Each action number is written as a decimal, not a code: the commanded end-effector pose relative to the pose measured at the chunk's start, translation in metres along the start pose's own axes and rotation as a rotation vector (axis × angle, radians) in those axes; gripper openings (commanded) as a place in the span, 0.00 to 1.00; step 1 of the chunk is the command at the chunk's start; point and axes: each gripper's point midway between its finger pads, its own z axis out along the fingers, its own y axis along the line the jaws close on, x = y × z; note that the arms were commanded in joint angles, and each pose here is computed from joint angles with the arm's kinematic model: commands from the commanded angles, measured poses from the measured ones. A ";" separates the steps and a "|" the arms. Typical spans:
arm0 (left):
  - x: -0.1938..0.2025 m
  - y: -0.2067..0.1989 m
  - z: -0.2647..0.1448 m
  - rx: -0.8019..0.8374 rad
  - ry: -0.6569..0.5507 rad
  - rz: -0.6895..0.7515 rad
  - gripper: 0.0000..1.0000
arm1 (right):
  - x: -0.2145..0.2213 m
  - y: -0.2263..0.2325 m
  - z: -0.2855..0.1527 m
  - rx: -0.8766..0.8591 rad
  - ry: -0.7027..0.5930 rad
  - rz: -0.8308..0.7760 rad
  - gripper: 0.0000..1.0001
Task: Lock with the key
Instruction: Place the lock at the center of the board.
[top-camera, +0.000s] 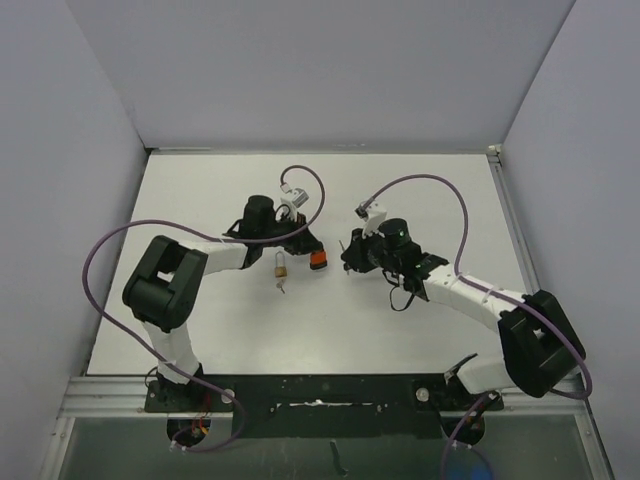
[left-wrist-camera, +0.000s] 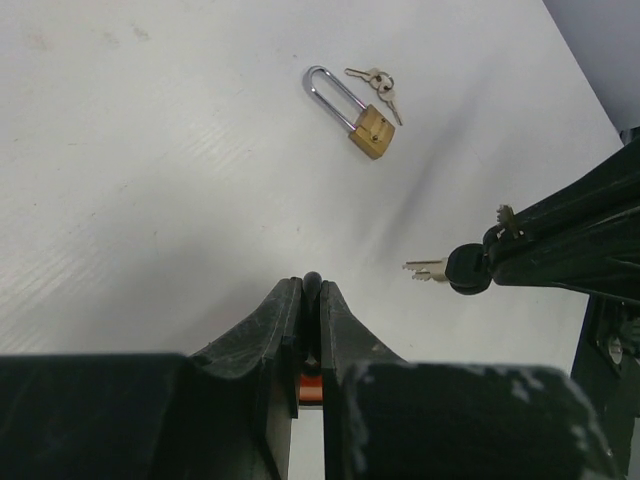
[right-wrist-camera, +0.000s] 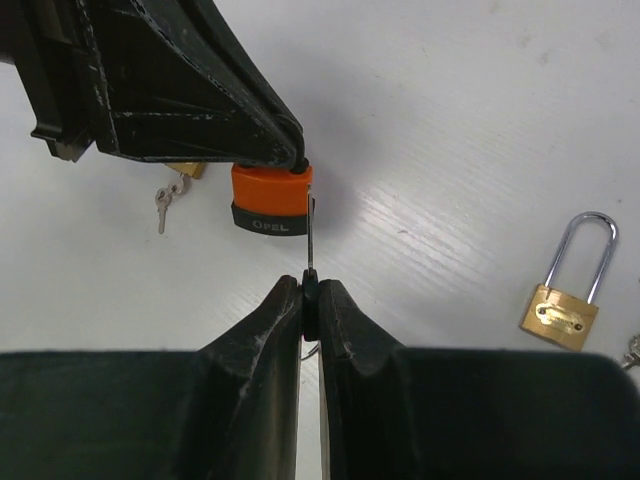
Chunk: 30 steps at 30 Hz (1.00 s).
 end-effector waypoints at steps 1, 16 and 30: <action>-0.046 -0.009 0.012 0.066 -0.127 0.098 0.00 | -0.039 0.007 0.017 -0.054 -0.090 0.014 0.00; -0.026 0.020 0.037 0.065 -0.083 0.095 0.08 | -0.025 -0.026 0.070 -0.059 -0.045 0.106 0.00; -0.025 0.044 0.036 0.053 -0.095 0.071 0.41 | -0.008 -0.053 0.098 -0.038 -0.002 0.161 0.00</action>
